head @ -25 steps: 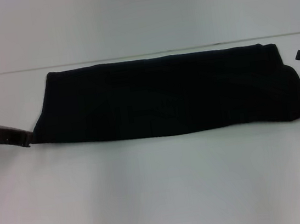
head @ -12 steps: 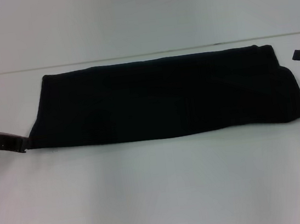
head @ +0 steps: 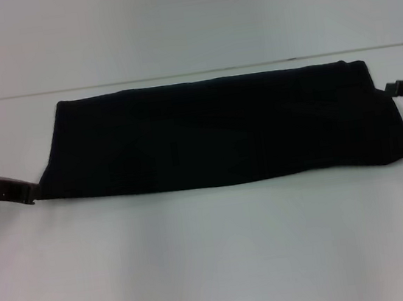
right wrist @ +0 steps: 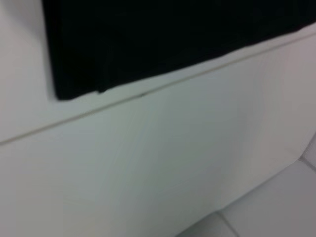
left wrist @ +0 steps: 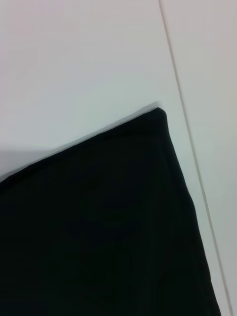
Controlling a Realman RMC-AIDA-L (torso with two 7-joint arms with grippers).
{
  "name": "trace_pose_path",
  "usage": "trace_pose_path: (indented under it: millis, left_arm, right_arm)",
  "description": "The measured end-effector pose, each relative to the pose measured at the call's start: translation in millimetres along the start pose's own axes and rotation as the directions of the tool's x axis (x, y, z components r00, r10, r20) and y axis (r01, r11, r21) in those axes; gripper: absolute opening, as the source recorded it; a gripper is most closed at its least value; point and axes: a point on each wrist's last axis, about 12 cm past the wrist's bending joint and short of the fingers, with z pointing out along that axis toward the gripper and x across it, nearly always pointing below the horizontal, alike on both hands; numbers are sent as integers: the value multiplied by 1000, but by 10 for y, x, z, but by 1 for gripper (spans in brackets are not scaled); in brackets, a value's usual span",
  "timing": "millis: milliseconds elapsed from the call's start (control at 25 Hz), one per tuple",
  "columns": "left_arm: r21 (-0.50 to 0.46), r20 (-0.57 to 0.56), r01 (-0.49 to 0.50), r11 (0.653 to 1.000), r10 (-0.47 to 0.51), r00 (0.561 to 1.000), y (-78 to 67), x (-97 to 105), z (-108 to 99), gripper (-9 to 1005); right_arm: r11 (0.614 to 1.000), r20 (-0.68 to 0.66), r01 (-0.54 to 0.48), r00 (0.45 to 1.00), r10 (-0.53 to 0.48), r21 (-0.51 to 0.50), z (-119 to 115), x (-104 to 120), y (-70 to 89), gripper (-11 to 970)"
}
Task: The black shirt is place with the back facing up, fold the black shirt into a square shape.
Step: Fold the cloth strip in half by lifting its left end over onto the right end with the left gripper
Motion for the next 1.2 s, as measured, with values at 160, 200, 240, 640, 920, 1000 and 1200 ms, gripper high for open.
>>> trace_pose_path:
  millis: [160, 200, 240, 640, 920, 1000, 1200]
  left_arm:
    - [-1, 3, -1, 1000, 1, 1000, 0, -9, -1, 2]
    - [-1, 4, -1, 1000, 1, 1000, 0, -11, -1, 2]
    - [-1, 4, -1, 1000, 1, 1000, 1, -11, -1, 2]
    - [-1, 7, -6, 1000, 6, 1000, -2, -35, -2, 2]
    - [-2, 10, -8, 1000, 8, 1000, -5, -46, 3, 1]
    - [-2, 11, -8, 1000, 8, 1000, -5, -49, 3, 1]
    - [-2, 13, -10, 1000, 10, 1000, -7, -56, 3, 0]
  right_arm:
    - [1000, -38, 0, 999, -1, -20, -30, 60, -8, 619]
    - [1000, -45, -1, 999, 0, -20, -30, 74, -12, 619]
    - [1000, -56, -2, 998, 1, -18, -27, 93, -17, 619]
    - [1000, -88, 9, 996, -9, -2, 29, 154, -6, 618]
    - [1000, -55, 7, 998, -5, 30, 78, 162, -14, 536]
    - [999, -53, 8, 999, -6, 32, 91, 169, -7, 449]
    - [999, -46, 17, 999, -16, 31, 97, 156, 3, 132]
